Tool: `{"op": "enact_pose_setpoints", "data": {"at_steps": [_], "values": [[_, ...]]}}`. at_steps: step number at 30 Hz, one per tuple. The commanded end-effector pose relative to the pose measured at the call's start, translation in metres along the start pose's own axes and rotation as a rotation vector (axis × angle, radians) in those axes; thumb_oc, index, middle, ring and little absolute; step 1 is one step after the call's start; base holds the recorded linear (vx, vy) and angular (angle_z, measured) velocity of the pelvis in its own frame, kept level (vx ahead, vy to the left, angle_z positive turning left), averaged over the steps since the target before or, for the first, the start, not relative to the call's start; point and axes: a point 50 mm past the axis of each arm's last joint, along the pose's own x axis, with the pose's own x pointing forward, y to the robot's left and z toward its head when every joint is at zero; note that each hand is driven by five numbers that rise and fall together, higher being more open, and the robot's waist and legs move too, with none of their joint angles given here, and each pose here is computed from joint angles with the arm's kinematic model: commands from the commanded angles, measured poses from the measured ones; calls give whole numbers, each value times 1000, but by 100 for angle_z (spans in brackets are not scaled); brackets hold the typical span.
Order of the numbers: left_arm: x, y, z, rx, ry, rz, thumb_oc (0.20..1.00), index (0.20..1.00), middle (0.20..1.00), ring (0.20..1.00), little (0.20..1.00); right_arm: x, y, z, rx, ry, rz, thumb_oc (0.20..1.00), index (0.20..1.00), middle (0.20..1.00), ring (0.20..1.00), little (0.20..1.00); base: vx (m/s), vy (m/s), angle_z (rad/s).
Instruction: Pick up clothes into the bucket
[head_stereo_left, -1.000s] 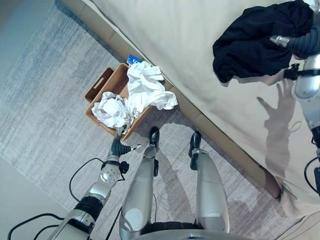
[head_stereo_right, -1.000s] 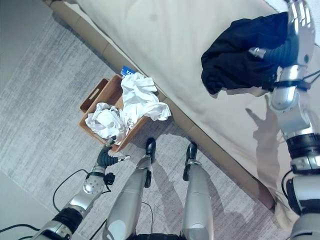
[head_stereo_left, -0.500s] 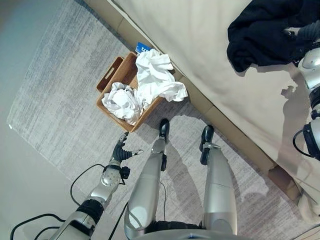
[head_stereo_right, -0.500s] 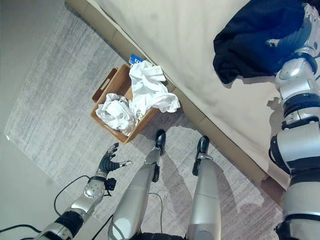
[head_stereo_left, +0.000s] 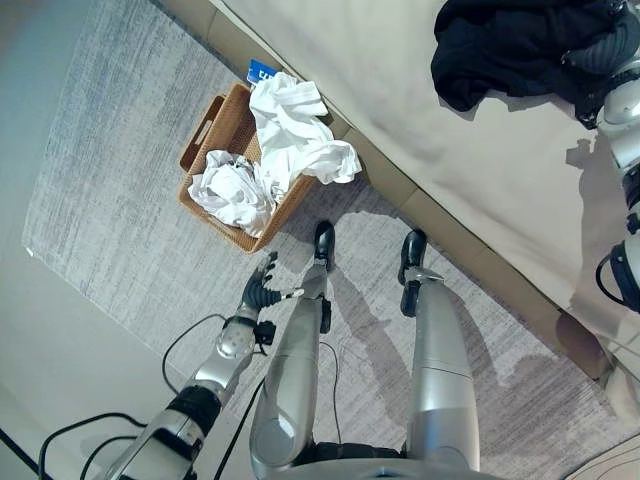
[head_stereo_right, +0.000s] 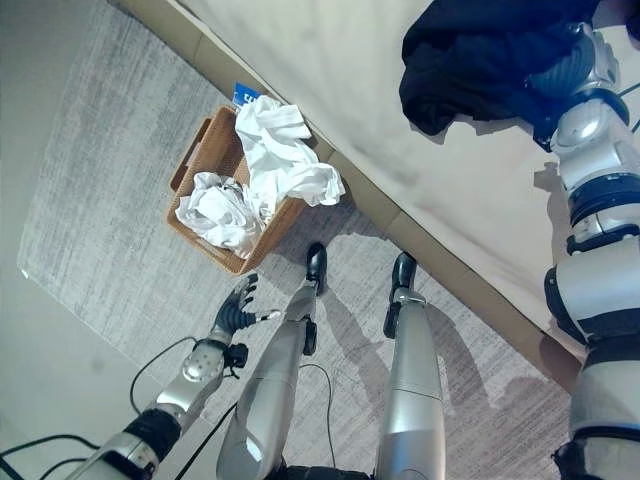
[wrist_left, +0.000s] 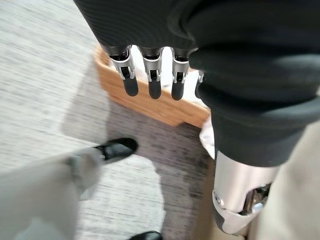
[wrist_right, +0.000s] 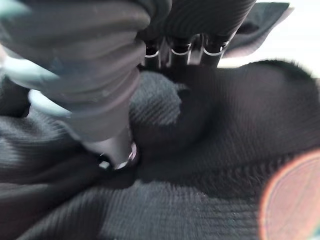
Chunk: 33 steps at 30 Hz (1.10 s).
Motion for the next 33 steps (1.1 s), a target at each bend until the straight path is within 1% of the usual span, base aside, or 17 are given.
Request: {"op": "enact_pose_setpoints", "data": {"at_steps": [1, 3, 5, 6, 9, 10, 12, 13, 16, 17, 18, 21, 25, 26, 27, 28, 33], "values": [[-1, 11, 2, -42, -25, 69, 1000, 1000, 1000, 1000, 1000, 3, -1, 40, 30, -184, -7, 200, 200, 200, 200, 200, -33, -12, -3], [0, 15, 4, -48, -35, 98, 1000, 1000, 1000, 1000, 1000, 3, -6, 63, 41, -277, -39, 200, 200, 200, 200, 200, -27, -1, -5], [1, 16, 6, -24, -51, 107, 1000, 1000, 1000, 1000, 1000, 0, -11, 85, -18, -390, -65, 200, 200, 200, 200, 200, -30, -18, -11], [2, 14, 9, -18, -64, 102, 1000, 1000, 1000, 1000, 1000, -1, -14, 89, -13, -411, -80, 200, 200, 200, 200, 200, -35, -29, -13], [5, 10, 24, -11, -138, 83, 1000, 1000, 1000, 1000, 1000, -6, -26, 108, 27, -509, -145, 200, 200, 200, 200, 200, -22, -7, -4], [6, 11, 29, -37, -155, 107, 1000, 1000, 1000, 1000, 1000, -9, -29, 117, 50, -546, -162, 200, 200, 200, 200, 200, 0, 0, 0], [10, 12, 47, -69, -228, 119, 1000, 1000, 1000, 1000, 1000, -16, -30, 135, 45, -631, -155, 200, 200, 200, 200, 200, -5, 8, -2], [10, 12, 47, -69, -228, 118, 1000, 1000, 1000, 1000, 1000, -16, -30, 134, 45, -631, -155, 200, 200, 200, 200, 200, -6, 2, -6], [16, 10, 78, -22, -351, 89, 1000, 1000, 1000, 1000, 1000, -24, -28, 143, 61, -691, -141, 200, 200, 200, 200, 200, 17, 3, -9], [16, 10, 78, -22, -351, 89, 1000, 1000, 1000, 1000, 1000, -24, -28, 143, 61, -691, -141, 200, 200, 200, 200, 200, 31, 26, 3], [20, 11, 101, 25, -439, 70, 1000, 1000, 1000, 1000, 1000, -31, -27, 152, 74, -750, -121, 200, 200, 200, 200, 200, 36, 42, 3], [22, 10, 144, 78, -605, 28, 1000, 1000, 1000, 1000, 1000, -45, -21, 162, 134, -827, -57, 200, 200, 200, 200, 200, 45, 51, 3], [19, 5, 192, 161, -791, 6, 1000, 1000, 1000, 1000, 1000, -65, -9, 166, 199, -914, 72, 200, 200, 200, 200, 200, 91, 40, 2], [20, 4, 197, 173, -807, -2, 1000, 1000, 1000, 1000, 1000, -67, -6, 164, 203, -915, 95, 200, 200, 200, 200, 200, 171, 64, 1], [18, 0, 212, 183, -859, -22, 1000, 1000, 1000, 1000, 1000, -73, 4, 162, 206, -927, 153, 200, 200, 200, 200, 200, 131, 48, 0], [18, 0, 212, 183, -859, -22, 1000, 1000, 1000, 1000, 1000, -73, 4, 162, 207, -926, 152, 200, 200, 200, 200, 200, 131, 60, 1], [24, -21, 229, 215, -885, -88, 1000, 1000, 1000, 1000, 1000, -90, 27, 164, 282, -959, 325, 200, 200, 200, 200, 200, 124, 52, -5]]}}
